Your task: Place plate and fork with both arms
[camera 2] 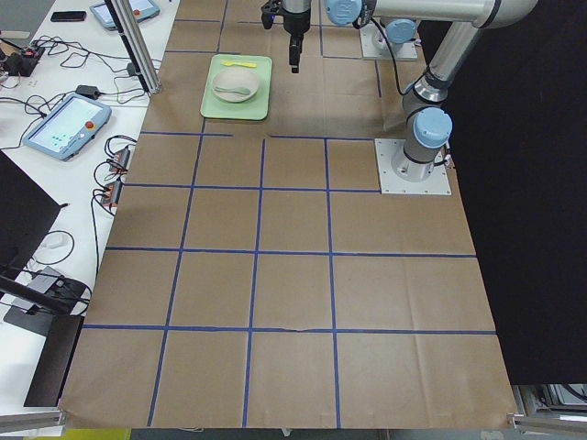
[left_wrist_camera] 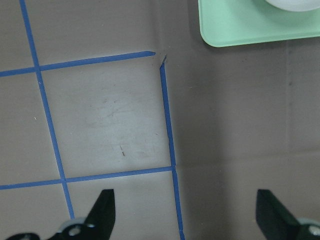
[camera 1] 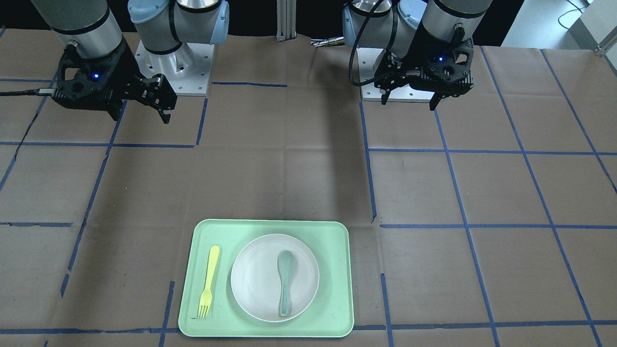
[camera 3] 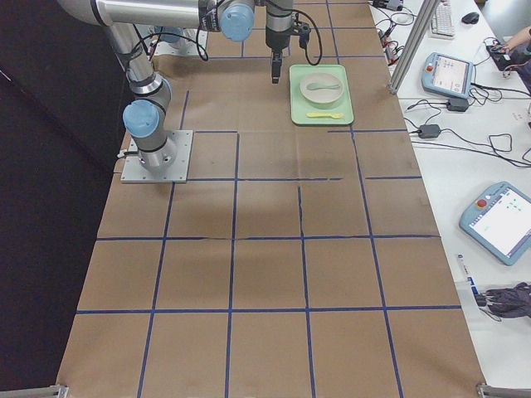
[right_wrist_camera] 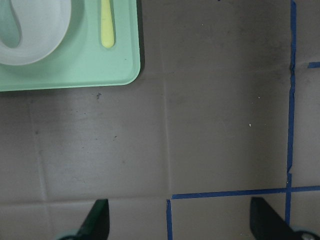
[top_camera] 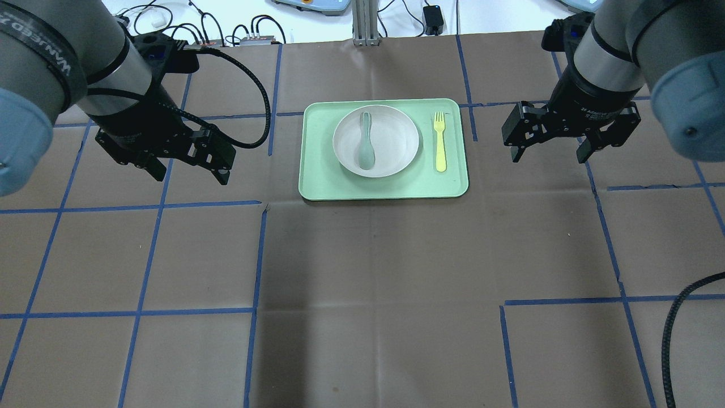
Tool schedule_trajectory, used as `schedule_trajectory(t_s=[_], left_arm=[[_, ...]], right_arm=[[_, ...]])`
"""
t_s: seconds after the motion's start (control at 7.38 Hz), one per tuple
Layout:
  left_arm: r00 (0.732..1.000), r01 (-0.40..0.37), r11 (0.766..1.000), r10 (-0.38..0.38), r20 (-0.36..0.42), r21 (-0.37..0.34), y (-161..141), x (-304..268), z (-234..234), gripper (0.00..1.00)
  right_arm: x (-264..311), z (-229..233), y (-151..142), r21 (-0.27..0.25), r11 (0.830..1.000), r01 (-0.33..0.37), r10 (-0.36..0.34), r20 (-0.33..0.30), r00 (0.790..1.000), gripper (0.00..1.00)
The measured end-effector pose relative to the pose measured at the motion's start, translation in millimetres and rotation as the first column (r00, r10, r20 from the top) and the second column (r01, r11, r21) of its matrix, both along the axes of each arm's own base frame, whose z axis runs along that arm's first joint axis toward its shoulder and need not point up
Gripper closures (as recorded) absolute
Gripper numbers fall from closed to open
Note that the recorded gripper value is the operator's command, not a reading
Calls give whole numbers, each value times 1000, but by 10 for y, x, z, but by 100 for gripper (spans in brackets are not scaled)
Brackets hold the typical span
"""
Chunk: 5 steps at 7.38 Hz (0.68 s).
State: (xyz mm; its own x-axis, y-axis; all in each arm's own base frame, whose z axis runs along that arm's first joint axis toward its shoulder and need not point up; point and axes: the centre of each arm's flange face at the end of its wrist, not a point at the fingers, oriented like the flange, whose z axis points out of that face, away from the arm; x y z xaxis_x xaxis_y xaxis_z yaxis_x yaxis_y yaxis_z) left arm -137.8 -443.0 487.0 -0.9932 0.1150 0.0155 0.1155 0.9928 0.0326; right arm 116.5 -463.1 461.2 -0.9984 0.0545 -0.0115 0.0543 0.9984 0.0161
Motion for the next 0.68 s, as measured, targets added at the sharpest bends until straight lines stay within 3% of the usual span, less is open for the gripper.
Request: schedule_trajectory(t_s=[0.68], left_arm=[[1000, 0, 1000, 0, 0, 0, 3, 0, 3, 0]], right_arm=[[95, -15, 24, 8, 1000, -21, 21, 3, 1000, 0]])
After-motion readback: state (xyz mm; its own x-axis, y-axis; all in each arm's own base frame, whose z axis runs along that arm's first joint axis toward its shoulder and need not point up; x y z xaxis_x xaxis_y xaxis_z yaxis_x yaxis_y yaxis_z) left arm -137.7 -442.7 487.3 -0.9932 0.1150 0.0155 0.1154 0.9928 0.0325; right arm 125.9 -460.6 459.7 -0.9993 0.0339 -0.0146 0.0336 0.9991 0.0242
